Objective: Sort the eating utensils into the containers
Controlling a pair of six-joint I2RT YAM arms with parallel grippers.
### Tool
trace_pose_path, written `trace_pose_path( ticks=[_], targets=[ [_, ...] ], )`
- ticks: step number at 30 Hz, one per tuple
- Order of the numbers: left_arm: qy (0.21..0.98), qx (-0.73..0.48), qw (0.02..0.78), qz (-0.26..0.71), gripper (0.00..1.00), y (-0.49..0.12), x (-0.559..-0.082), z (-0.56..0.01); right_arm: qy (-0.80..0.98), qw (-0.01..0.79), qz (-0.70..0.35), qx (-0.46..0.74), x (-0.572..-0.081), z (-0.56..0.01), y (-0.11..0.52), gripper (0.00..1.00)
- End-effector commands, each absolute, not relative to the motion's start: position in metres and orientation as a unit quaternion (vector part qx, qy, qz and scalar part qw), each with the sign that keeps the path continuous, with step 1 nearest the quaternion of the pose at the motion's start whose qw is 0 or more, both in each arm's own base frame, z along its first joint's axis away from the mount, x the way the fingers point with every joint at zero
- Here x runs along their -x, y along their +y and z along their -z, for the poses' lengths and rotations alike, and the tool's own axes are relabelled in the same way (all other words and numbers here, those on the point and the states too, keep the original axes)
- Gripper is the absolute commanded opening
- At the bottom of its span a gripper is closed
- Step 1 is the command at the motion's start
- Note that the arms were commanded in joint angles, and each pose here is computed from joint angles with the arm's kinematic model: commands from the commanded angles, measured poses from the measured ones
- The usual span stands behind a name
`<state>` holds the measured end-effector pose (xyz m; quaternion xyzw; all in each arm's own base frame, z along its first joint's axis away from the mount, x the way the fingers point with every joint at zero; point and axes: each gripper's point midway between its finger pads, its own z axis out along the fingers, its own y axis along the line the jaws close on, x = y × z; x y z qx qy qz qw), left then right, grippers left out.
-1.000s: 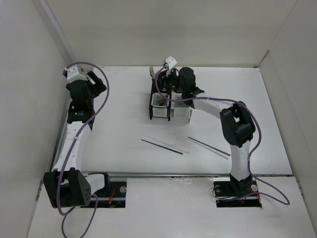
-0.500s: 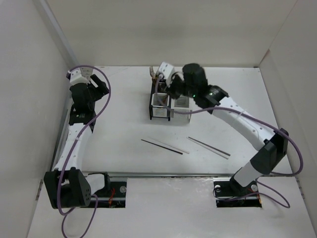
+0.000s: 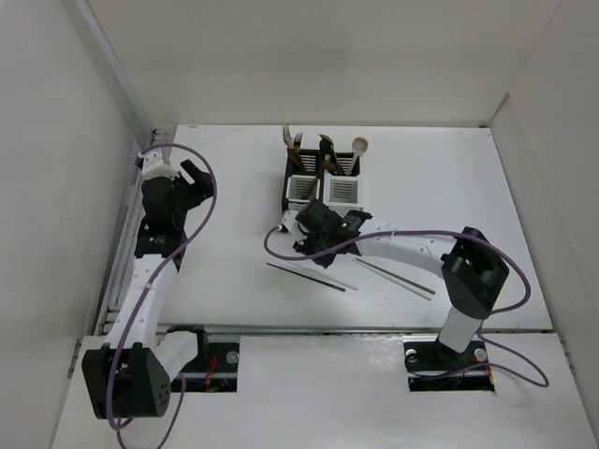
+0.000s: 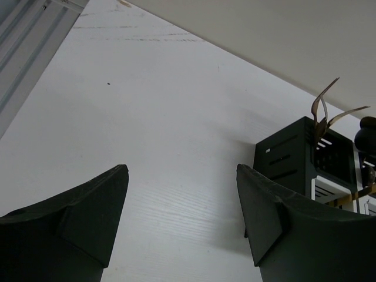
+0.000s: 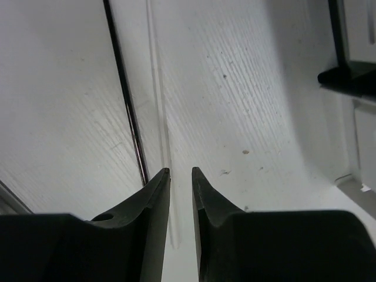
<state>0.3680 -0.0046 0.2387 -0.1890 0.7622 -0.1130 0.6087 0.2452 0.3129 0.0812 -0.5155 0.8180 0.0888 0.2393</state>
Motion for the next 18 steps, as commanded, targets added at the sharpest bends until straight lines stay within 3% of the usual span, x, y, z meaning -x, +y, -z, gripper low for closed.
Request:
trace_pose_path(
  ticks=[1,18],
  targets=[
    [0.752,0.186,0.620,0.125,0.71,-0.008,-0.361,-0.248,0.843,0.251,-0.089,0.468,-0.249,-0.078,0.313,0.27],
    [0.749,0.191,0.623,0.118,0.73,-0.005,-0.348,-0.253,0.843,0.193,-0.100,0.491,-0.220,-0.031,0.323,0.29]
  ],
)
